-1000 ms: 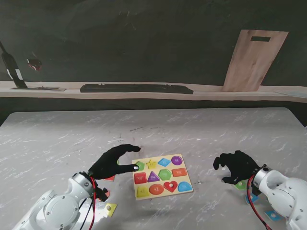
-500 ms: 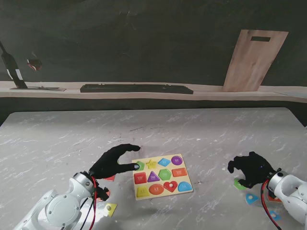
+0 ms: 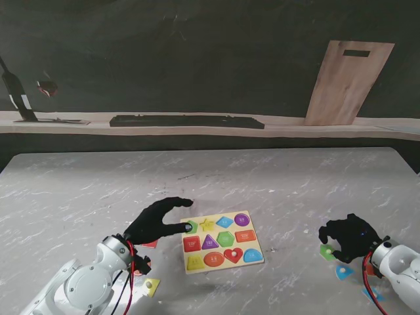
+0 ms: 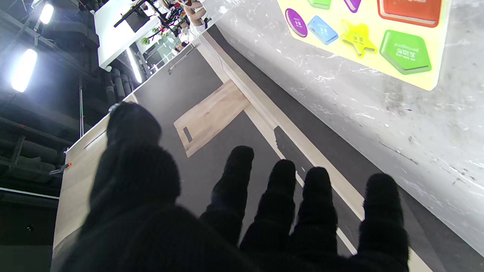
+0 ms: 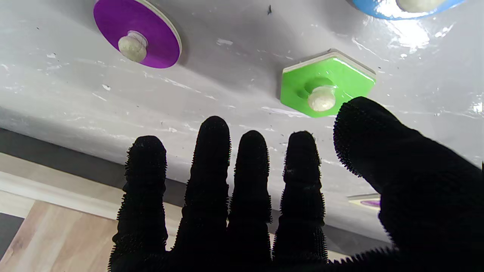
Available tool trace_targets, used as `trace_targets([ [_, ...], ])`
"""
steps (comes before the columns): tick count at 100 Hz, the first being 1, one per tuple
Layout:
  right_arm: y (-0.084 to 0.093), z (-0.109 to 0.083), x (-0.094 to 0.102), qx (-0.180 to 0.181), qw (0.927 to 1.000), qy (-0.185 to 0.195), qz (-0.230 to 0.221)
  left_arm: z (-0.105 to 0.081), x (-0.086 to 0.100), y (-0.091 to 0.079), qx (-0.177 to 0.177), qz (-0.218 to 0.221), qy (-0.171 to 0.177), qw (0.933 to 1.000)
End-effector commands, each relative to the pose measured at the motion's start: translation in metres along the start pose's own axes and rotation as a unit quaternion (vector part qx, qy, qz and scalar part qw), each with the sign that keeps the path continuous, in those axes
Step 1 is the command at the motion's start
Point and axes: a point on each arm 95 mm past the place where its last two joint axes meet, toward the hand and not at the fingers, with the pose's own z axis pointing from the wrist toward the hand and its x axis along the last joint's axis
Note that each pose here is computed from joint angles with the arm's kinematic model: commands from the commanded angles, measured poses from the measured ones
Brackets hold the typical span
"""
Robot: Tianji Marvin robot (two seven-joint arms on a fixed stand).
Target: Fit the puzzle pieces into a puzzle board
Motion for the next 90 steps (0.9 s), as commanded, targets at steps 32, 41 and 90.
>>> trace_targets([
  [32, -0.0077, 0.0026, 0.0023, 0.009, 0.9999, -0.005, -0.003, 0.0016, 0.0015, 0.0002, 0.002, -0.003, -0.003, 1.0],
  [41, -0.0076, 0.003, 0.0032, 0.008, 0.9999, -0.006, -0.002, 0.0015, 0.0015, 0.0, 0.002, -0.003, -0.003, 1.0],
  [90, -0.0135, 0.0084, 0.0056, 0.014, 0.9998, -0.015, -0.002, 0.0004, 0.0014, -0.0004, 0.003, -0.001, -0.005, 1.0],
])
